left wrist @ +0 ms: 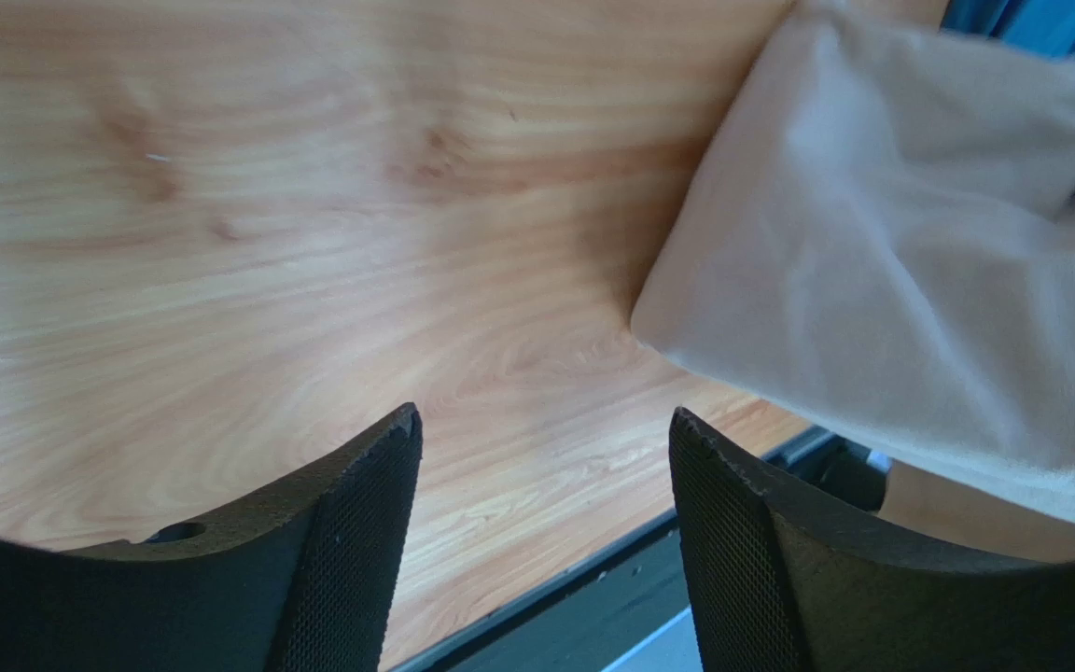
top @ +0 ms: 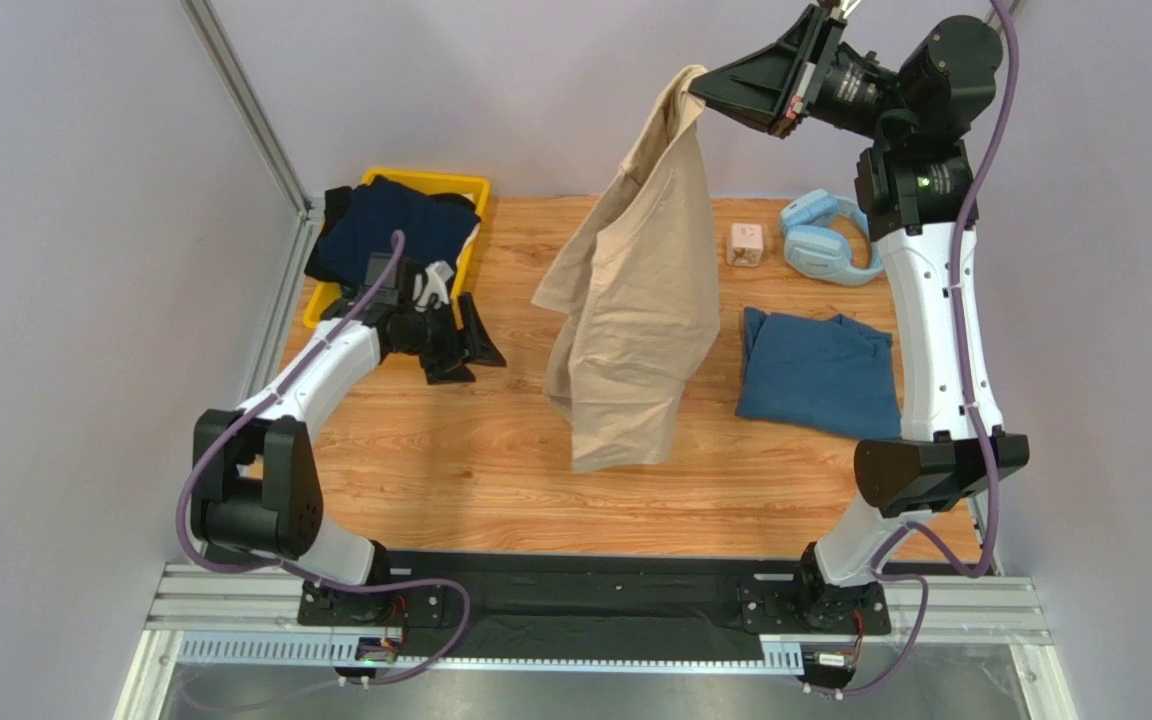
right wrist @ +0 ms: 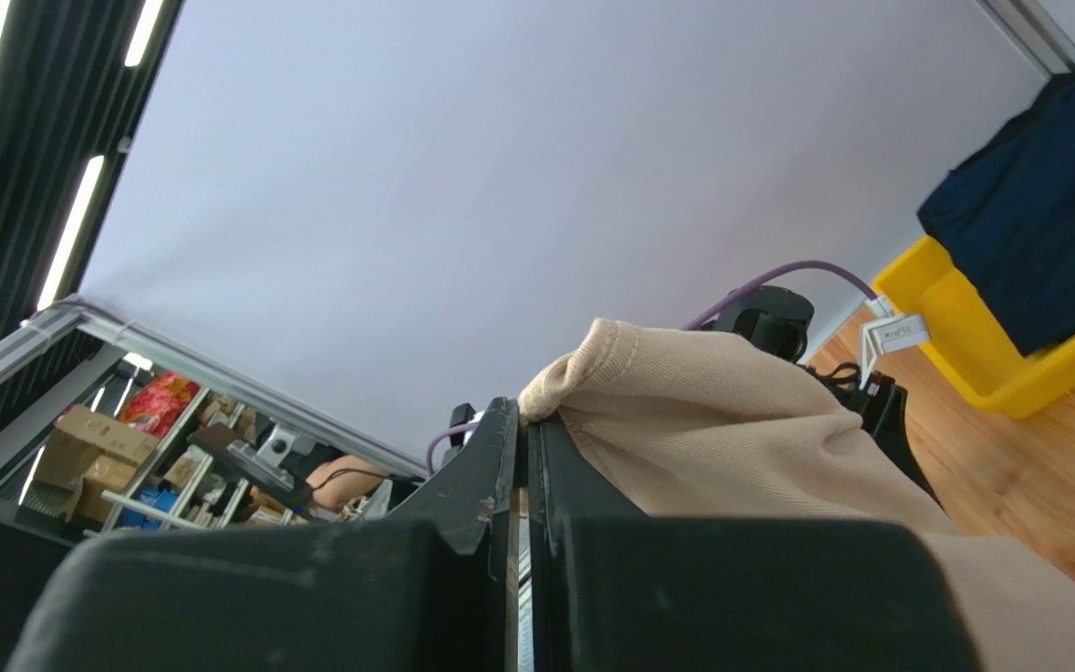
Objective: Fold and stack the t-shirts
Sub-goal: Flatten out the tshirt
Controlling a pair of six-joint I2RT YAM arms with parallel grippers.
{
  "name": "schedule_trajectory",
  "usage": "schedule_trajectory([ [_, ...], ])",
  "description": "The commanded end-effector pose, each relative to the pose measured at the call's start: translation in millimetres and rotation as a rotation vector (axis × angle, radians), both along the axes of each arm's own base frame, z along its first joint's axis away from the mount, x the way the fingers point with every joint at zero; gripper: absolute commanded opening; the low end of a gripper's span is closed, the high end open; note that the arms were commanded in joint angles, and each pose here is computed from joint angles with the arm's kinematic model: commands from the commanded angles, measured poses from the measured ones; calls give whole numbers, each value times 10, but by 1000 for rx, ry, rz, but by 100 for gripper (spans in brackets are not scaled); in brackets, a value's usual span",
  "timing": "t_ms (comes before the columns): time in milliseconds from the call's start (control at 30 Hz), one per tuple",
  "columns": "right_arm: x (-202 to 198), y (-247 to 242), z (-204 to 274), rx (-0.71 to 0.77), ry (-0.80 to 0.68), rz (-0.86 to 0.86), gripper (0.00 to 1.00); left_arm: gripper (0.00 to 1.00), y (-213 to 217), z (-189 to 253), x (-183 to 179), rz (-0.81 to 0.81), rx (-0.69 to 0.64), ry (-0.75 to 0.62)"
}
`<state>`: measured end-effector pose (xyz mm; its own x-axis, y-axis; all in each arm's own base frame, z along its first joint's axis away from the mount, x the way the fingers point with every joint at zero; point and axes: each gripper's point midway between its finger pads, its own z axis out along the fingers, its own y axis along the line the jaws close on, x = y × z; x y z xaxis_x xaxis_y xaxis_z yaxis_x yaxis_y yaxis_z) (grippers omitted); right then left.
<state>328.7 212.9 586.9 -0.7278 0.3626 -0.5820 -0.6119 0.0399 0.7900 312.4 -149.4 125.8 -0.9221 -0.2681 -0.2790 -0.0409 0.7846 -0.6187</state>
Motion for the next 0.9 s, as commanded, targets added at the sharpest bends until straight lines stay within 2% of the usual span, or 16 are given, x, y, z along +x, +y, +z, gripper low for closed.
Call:
schedule_trajectory([
  [0,281,43,-356,-45,35,-22,0,74,-473,-39,-133,-120,8,-11],
  [200,628,76,-593,-59,78,-38,0,75,-915,-205,-220,-194,-37,11],
  [433,989,108,-730,-52,97,-57,0,75,-1075,-394,-386,-242,-7,44],
  [633,1161,137,-774,-32,103,-41,0,75,-1267,-663,-564,-291,16,122],
  [867,1242,155,-882,-33,116,-24,0,75,-1394,-899,-520,-258,53,155],
])
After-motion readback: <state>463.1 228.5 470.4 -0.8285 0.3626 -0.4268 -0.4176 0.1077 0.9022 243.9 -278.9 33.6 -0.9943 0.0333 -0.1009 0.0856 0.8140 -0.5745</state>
